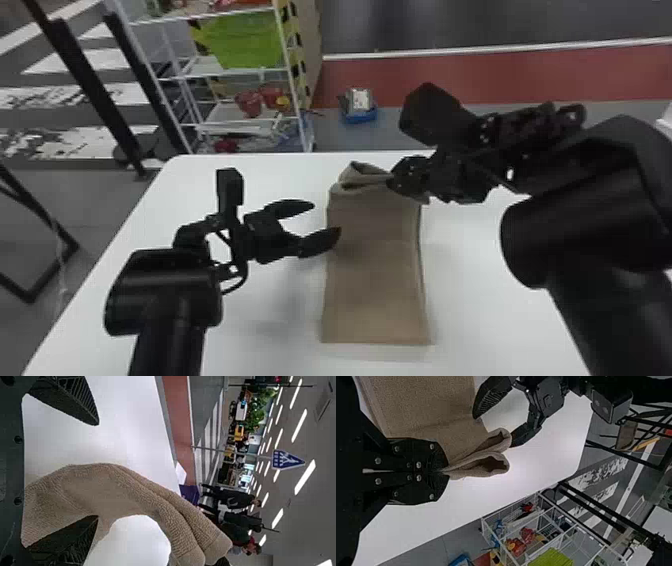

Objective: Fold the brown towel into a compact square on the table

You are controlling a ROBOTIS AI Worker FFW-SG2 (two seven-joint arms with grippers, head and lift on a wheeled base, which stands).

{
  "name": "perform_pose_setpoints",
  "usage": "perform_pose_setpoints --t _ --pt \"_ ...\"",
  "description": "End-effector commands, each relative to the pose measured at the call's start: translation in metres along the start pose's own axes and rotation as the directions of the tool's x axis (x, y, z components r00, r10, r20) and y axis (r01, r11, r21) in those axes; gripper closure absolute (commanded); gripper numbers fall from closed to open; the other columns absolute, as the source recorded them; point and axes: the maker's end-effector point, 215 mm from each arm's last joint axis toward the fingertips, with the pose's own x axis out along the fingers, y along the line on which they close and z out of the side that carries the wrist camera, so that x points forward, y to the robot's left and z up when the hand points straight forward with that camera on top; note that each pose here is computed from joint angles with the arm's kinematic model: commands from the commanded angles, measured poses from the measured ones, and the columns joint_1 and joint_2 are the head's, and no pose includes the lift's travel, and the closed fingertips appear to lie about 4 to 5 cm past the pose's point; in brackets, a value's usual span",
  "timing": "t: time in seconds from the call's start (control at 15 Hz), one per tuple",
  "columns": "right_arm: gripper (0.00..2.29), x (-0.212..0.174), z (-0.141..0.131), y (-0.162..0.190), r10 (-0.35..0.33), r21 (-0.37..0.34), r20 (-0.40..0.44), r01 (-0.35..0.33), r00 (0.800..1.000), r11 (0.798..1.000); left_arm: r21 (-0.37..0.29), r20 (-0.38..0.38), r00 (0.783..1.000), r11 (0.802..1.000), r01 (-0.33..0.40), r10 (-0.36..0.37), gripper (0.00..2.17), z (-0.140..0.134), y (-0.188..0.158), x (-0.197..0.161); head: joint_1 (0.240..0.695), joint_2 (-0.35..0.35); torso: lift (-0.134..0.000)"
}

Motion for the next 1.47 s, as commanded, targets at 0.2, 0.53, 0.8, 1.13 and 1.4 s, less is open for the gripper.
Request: perform_pose_setpoints --t 0.2,0.53,0.8,1.13,1.4 --pt "1.29 0.002 0.005 0.006 0.007 -0.006 0.007 -0.007 1.000 1.000 0.001 -0.060 0.997 0.998 0.057 -0.057 0.04 -0.012 -0.018 0.020 0.695 0.182 -0.134" --pt "1.29 -0.008 0.019 0.013 0.013 0.009 0.050 -0.013 0.999 1.000 0.004 -0.081 0.996 0.999 0.035 -0.035 0.04 -0.021 -0.011 0.031 0.695 0.169 -0.134" --pt "1.29 -0.012 0.028 0.042 0.068 0.007 0.081 -0.069 0.994 0.998 0.007 -0.080 0.997 1.000 0.013 -0.012 0.04 -0.020 0.003 0.024 0.695 0.182 -0.134" --pt "1.29 -0.008 0.026 0.051 0.080 0.004 0.078 -0.081 0.994 0.997 -0.001 -0.085 0.996 1.000 0.002 -0.002 0.04 -0.026 0.012 0.010 0.695 0.218 -0.134" --pt "1.29 -0.009 0.024 0.032 0.040 -0.002 0.063 -0.039 0.997 0.999 -0.023 -0.089 0.996 1.000 0.015 -0.017 0.04 -0.040 0.006 -0.001 0.695 0.227 -0.134"
